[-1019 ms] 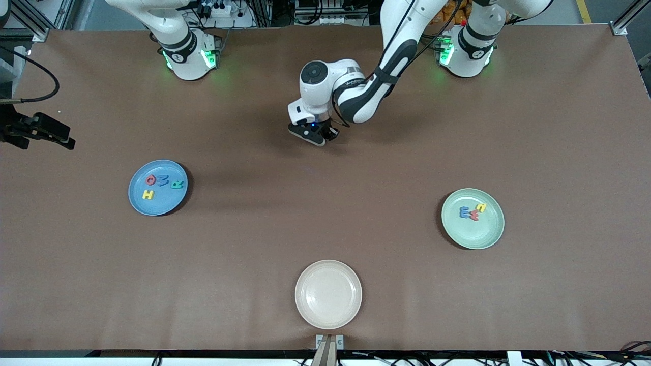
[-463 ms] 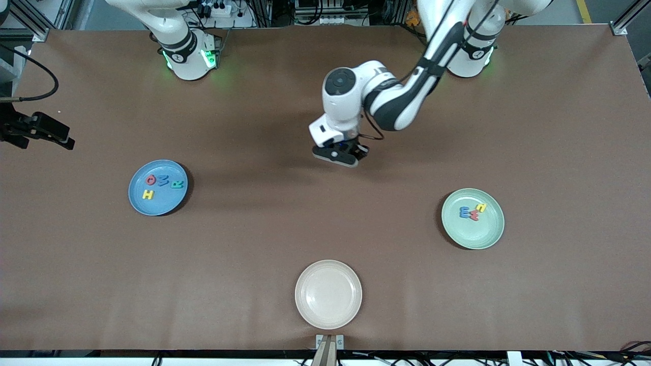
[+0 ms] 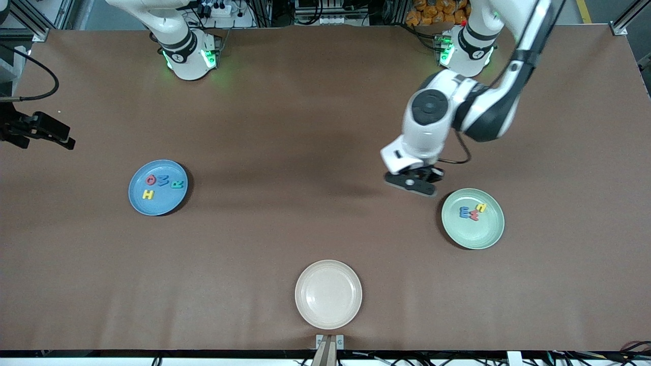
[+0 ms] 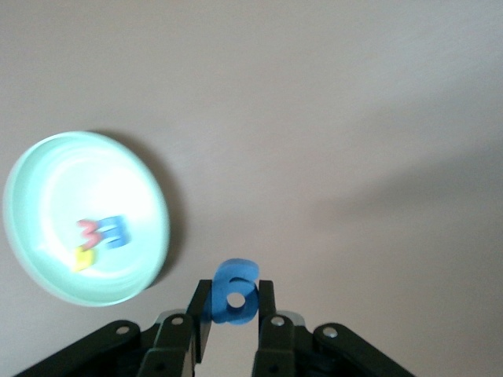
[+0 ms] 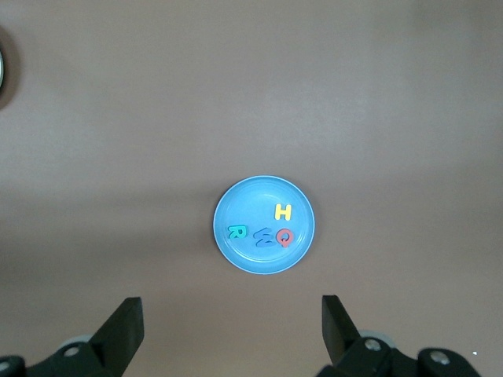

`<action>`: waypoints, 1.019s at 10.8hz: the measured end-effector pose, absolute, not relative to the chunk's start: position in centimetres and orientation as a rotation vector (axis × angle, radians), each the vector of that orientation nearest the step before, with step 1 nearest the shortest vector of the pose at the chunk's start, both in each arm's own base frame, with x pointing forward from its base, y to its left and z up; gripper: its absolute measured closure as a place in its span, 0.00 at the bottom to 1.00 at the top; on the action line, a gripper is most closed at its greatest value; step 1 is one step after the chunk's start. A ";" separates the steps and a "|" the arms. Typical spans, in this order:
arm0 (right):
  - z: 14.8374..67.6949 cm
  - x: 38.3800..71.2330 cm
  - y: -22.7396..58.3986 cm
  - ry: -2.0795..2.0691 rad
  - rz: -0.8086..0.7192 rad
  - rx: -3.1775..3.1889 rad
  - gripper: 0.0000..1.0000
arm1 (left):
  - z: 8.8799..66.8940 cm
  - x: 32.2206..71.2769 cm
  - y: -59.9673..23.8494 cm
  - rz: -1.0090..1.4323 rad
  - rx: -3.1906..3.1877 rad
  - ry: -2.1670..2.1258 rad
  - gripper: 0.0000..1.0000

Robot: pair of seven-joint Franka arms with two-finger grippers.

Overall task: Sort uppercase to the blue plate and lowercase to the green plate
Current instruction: 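Carry the blue 6 with the left gripper to the green plate, then lower the 6 onto the green plate and open the left gripper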

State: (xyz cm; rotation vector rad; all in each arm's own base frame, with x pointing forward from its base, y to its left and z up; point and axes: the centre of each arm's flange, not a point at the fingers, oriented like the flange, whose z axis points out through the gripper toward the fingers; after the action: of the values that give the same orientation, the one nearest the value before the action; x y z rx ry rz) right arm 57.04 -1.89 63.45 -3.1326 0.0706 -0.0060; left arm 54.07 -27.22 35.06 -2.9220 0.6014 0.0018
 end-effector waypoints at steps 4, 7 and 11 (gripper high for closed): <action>63.5 57.0 -1.8 0.070 -0.006 -3.132 0.00 | 32.9 55.1 -19.2 0.112 -2.919 0.533 0.73; 63.5 57.0 -1.8 0.069 -0.006 -3.131 0.00 | 31.5 55.6 -15.6 0.135 -2.931 0.492 0.73; 63.5 57.0 -1.8 0.069 -0.006 -3.131 0.00 | 27.1 56.0 -13.8 0.109 -2.962 0.507 0.73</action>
State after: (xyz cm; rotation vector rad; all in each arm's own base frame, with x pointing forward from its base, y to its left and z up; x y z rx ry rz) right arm 57.04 -1.83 63.46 -3.1311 0.0694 -0.0064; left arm 55.96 -13.85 27.11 -2.9619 0.5069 0.1088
